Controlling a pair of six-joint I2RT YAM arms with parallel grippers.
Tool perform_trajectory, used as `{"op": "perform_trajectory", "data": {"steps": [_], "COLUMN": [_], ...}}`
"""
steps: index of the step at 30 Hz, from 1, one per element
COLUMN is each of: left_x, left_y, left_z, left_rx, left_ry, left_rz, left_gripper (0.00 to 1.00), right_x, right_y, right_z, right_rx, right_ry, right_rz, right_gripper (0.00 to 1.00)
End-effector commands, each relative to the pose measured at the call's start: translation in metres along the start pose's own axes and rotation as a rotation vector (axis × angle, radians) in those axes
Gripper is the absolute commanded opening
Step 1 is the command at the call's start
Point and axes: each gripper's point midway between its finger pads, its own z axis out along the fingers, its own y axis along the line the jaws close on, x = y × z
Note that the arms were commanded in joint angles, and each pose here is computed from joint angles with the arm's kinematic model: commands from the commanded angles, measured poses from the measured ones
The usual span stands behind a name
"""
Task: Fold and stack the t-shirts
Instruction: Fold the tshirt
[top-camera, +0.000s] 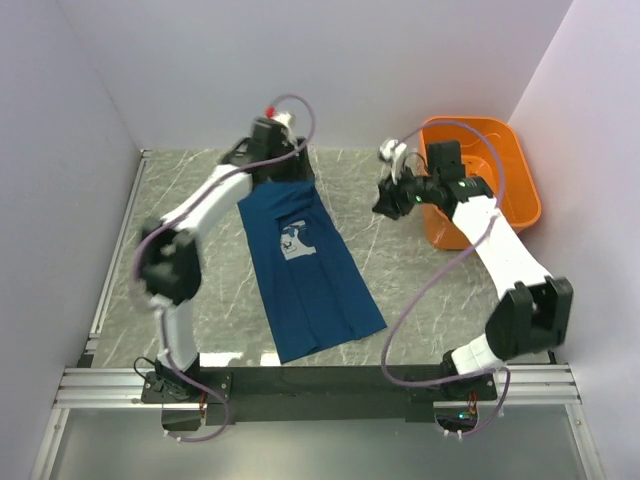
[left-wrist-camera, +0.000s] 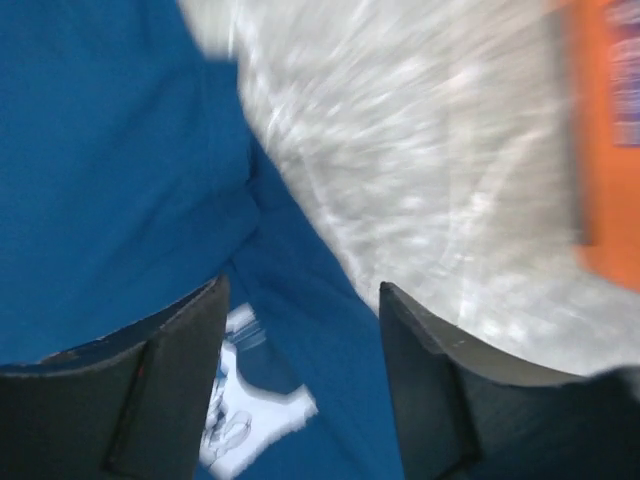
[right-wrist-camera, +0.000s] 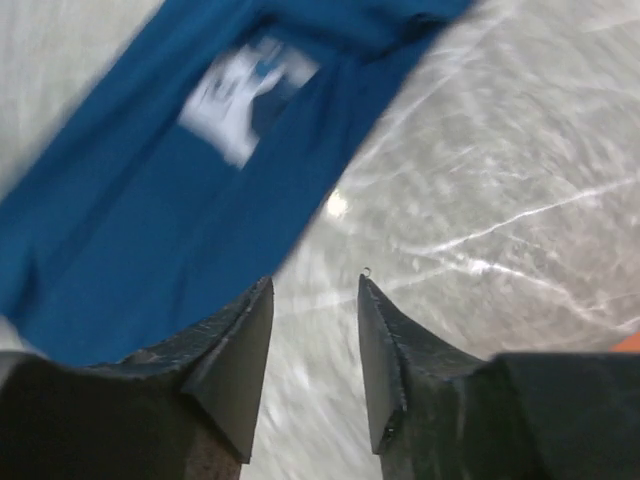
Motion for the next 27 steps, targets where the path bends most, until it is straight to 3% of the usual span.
{"op": "perform_trajectory", "data": {"steps": [1, 2, 3, 4, 5, 6, 7, 11, 14, 17, 21, 22, 27], "left_x": [-0.066, -0.077, -0.042, -0.03, -0.035, 0.0, 0.01, 0.083, 0.156, 0.198, 0.286, 0.313, 0.37], "left_y": [-0.033, -0.043, -0.029, -0.032, -0.042, -0.029, -0.045, -0.066, -0.097, -0.113, -0.132, -0.128, -0.113], "left_z": [-0.113, -0.154, -0.148, -0.16, -0.199, -0.191, -0.222, -0.253, -0.266, -0.279, -0.291, -0.287, -0.274], "left_rx": [0.093, 0.13, 0.127, 0.17, 0.217, 0.221, 0.322, 0.582, 0.661, 0.677, 0.708, 0.674, 0.466], "left_ry": [-0.309, -0.4, -0.341, -0.353, -0.45, -0.399, -0.435, -0.347, -0.252, -0.198, -0.022, 0.067, 0.19], "left_rz": [0.167, 0.226, 0.248, 0.28, 0.321, 0.324, 0.356, 0.408, 0.451, 0.47, 0.523, 0.542, 0.669], "left_gripper": [0.69, 0.7, 0.74, 0.8, 0.88, 0.99, 0.99, 0.99, 0.99, 0.99, 1.0, 0.99, 0.95], "right_x": [0.032, 0.042, 0.062, 0.09, 0.101, 0.125, 0.137, 0.17, 0.197, 0.211, 0.218, 0.217, 0.217], "right_y": [0.045, 0.05, 0.061, 0.08, 0.084, 0.1, 0.104, 0.125, 0.142, 0.151, 0.159, 0.159, 0.155], "right_z": [-0.031, -0.033, -0.037, -0.048, -0.05, -0.057, -0.06, -0.068, -0.068, -0.066, -0.064, -0.063, -0.063], "right_rx": [-0.209, -0.264, -0.326, -0.429, -0.488, -0.574, -0.613, -0.769, -0.829, -0.847, -0.868, -0.871, -0.861], "right_ry": [0.023, 0.017, 0.034, 0.09, 0.082, 0.12, 0.142, 0.184, 0.224, 0.243, 0.238, 0.238, 0.244], "right_rz": [-0.361, -0.549, -0.621, -0.636, -0.787, -0.762, -0.785, -0.853, -0.86, -0.871, -0.844, -0.837, -0.81], "right_gripper": [0.48, 0.5, 0.51, 0.52, 0.54, 0.55, 0.56, 0.59, 0.59, 0.59, 0.59, 0.59, 0.59]}}
